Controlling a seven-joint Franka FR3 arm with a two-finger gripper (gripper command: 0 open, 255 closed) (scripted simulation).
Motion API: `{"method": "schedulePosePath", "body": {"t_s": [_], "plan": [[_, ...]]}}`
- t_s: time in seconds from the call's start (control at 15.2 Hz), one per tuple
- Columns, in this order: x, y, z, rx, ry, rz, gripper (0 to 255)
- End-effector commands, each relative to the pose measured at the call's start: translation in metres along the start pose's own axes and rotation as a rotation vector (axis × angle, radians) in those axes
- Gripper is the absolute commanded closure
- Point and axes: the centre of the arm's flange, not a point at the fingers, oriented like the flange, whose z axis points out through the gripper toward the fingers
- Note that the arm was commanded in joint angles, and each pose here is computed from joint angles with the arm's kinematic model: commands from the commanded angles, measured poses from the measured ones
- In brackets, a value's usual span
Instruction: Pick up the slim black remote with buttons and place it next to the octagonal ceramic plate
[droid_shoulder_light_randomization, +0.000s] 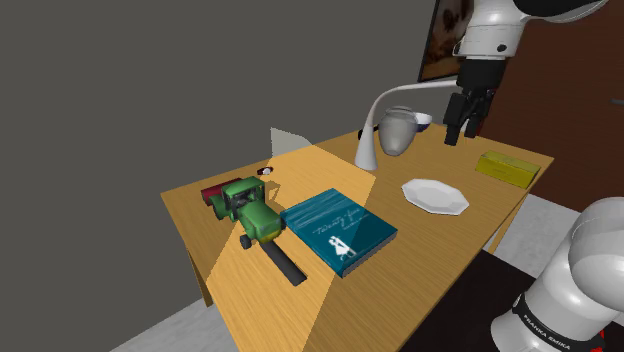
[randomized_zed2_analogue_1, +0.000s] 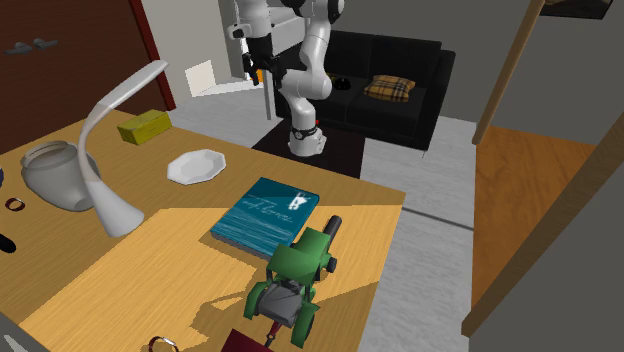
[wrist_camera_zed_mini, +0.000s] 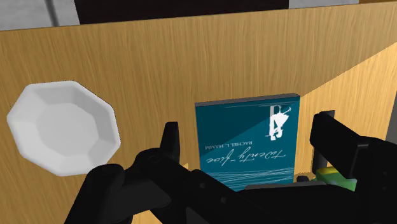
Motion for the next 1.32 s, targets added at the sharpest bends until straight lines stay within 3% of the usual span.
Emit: {"method": "schedulePosePath", "body": {"t_s": [0.0,1.25], "plan": [[0.0,0.0,0.0,0.0,0.0,0.0,0],[0.106,-0.154,0.163,0.012,0.026,0.021,0]]}}
